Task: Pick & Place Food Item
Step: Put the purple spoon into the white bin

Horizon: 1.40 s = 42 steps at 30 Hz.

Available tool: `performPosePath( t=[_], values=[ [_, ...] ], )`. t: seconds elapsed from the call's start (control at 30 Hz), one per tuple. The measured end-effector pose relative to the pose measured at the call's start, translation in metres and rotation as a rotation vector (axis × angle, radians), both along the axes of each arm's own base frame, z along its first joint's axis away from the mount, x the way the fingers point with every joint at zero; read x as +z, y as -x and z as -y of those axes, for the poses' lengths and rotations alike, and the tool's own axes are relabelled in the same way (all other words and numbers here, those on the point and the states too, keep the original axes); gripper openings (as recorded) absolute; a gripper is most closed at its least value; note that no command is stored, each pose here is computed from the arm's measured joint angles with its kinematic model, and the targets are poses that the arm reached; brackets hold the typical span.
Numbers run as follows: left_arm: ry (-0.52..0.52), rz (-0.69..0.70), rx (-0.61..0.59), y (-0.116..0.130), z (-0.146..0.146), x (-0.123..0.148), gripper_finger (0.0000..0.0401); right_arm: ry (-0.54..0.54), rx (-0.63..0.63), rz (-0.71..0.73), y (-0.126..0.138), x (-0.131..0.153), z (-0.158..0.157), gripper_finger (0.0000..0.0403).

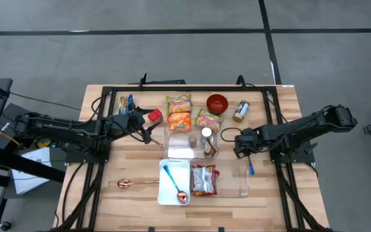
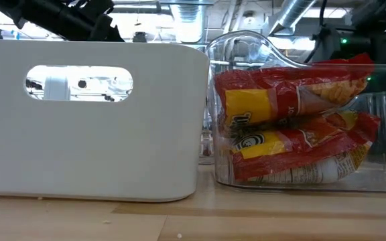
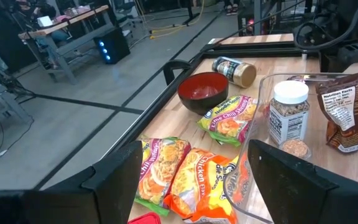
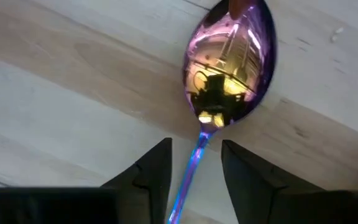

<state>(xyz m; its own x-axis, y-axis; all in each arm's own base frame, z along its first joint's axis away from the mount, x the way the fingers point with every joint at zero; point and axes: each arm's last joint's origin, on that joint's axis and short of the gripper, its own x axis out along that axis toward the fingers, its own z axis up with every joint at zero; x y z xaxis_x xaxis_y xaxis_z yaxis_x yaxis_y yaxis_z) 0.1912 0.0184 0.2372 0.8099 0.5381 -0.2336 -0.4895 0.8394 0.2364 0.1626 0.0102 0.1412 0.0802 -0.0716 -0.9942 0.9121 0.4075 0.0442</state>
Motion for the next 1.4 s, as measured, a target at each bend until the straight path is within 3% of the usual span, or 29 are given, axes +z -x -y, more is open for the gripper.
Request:
performPosePath(
  t=[0.4, 0.7, 1.0, 1.4],
  values=[
    [0.000, 0.000, 0.000, 0.000, 0.000, 0.000, 0.0285, 0.001, 0.027, -0.069, -0.005, -0.011, 0.005, 0.0081],
    [0.000, 0.000, 0.000, 0.000, 0.000, 0.000, 0.0285, 0.007, 0.057, -0.070, -0.005, -0.011, 0.007, 0.0009],
    [0.000, 0.000, 0.000, 0.000, 0.000, 0.000, 0.0285, 0.041, 0.080, -0.049, -0.003, -0.008, 0.008, 0.0005],
    [0.001, 0.000, 0.000, 0.000, 0.000, 0.000, 0.0285, 0.195, 0.031, 0.070, 0.018, 0.022, 0.013, 0.0002]
  ],
)
